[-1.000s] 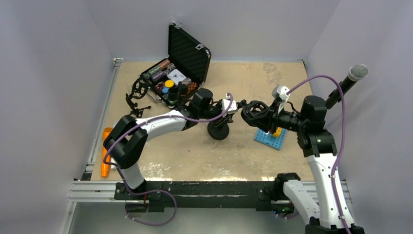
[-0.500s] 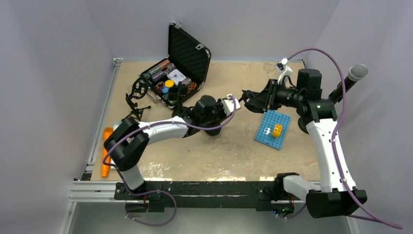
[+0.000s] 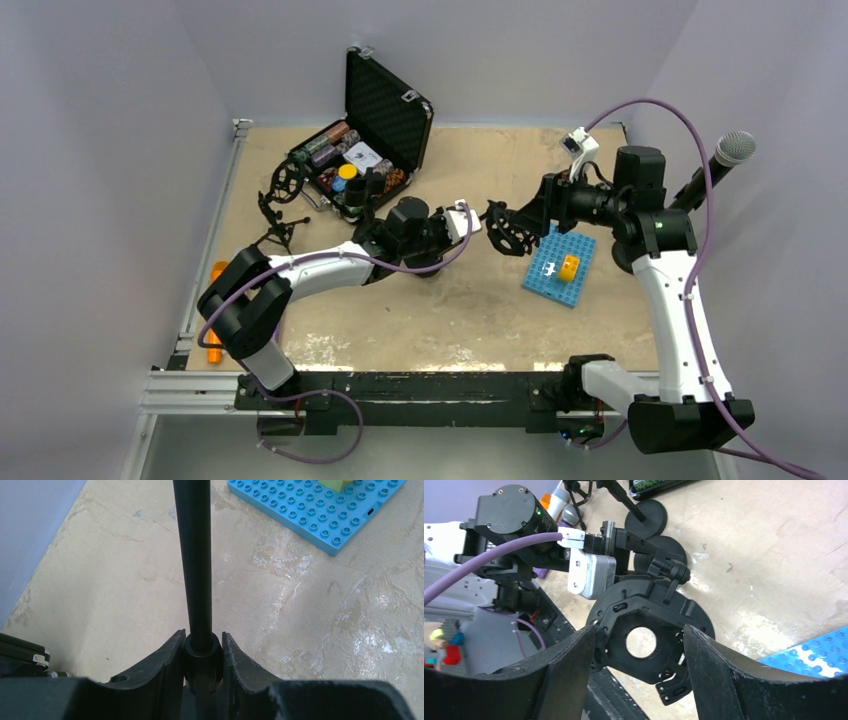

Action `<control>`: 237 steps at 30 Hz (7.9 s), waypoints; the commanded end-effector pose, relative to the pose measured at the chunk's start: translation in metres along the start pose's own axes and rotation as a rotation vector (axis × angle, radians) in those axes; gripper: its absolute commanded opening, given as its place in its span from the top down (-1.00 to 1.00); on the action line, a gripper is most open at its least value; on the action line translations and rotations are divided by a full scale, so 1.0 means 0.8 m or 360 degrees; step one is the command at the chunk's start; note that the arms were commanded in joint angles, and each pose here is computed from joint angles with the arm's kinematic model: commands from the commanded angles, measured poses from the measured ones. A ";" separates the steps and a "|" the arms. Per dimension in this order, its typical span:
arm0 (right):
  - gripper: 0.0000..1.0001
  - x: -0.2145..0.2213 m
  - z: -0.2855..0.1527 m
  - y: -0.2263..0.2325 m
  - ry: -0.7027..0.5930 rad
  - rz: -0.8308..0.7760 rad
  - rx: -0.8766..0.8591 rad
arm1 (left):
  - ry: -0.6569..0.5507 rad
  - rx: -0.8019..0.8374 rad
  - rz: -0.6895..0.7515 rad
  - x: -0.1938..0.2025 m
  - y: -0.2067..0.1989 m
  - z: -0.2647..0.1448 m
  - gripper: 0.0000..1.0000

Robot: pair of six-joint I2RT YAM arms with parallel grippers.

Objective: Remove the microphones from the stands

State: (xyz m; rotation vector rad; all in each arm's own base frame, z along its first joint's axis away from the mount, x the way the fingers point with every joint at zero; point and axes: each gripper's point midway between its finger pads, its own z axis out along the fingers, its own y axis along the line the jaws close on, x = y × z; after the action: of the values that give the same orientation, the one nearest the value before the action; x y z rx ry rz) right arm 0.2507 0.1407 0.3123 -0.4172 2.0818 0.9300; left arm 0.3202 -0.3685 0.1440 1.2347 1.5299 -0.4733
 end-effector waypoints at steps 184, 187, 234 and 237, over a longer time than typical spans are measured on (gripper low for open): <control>1.00 0.038 -0.001 0.041 0.0665 -0.1021 -0.0283 | -0.0122 0.0260 -0.0321 -0.153 -0.016 -0.212 -0.21; 1.00 0.049 0.011 0.033 0.0752 -0.1021 -0.0266 | -0.0177 0.0204 -0.0247 -0.176 -0.002 -0.228 -0.20; 1.00 0.018 0.247 -0.003 0.0620 -0.1237 -0.0419 | -0.0377 -0.0633 -0.0020 -0.221 0.139 -0.434 -0.17; 1.00 0.005 0.267 -0.012 0.0598 -0.1214 -0.0370 | -0.0360 -0.0632 -0.0026 -0.220 0.138 -0.435 -0.17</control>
State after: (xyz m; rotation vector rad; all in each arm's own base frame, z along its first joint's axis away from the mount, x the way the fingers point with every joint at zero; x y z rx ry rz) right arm 0.3109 0.2556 0.1964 -1.5154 2.1276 0.7049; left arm 0.2387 -0.1314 0.4356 0.8382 1.4107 -0.3331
